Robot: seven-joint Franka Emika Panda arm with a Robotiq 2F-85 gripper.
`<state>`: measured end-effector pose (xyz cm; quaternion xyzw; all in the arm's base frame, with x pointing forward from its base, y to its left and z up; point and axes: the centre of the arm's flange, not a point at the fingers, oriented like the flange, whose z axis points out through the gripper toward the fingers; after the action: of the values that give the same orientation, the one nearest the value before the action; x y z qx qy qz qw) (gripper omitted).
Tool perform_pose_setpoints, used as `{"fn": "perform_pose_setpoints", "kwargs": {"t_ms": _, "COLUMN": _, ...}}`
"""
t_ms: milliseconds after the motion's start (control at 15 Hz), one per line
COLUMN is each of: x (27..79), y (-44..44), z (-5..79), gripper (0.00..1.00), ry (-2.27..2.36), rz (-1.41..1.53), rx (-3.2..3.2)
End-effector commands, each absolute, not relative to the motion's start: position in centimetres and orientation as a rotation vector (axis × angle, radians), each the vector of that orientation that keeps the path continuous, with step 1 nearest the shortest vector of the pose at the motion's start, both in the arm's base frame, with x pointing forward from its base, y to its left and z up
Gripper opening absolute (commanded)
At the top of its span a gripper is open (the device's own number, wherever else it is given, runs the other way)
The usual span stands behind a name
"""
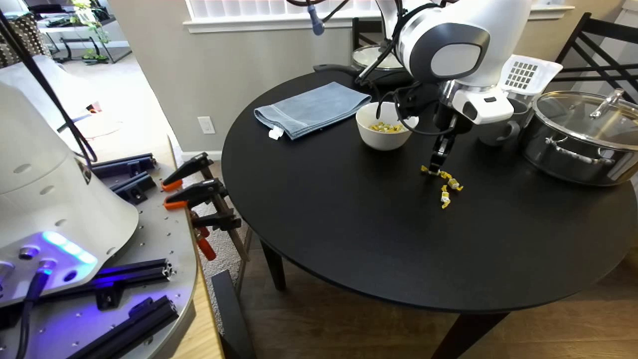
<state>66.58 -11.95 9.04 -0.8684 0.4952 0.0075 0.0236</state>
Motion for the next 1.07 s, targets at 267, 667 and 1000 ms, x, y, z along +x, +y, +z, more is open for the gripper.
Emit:
{"fn": "perform_pose_setpoints", "kwargs": {"t_ms": 267, "x": 66.5, "y": -11.7, "z": 9.7, "gripper": 0.28, "ry": 1.537, "rz": 0.037, "rx": -2.691}}
{"fn": "perform_pose_setpoints", "kwargs": {"t_ms": 667, "x": 66.6, "y": -12.0, "z": 10.2, "gripper": 0.63, "ry": 1.533, "rz": 0.028, "rx": -2.684}}
{"fn": "perform_pose_setpoints", "kwargs": {"t_ms": 1000, "x": 66.4, "y": -11.9, "z": 8.6, "gripper": 0.95, "ry": 1.537, "rz": 0.037, "rx": -2.693}}
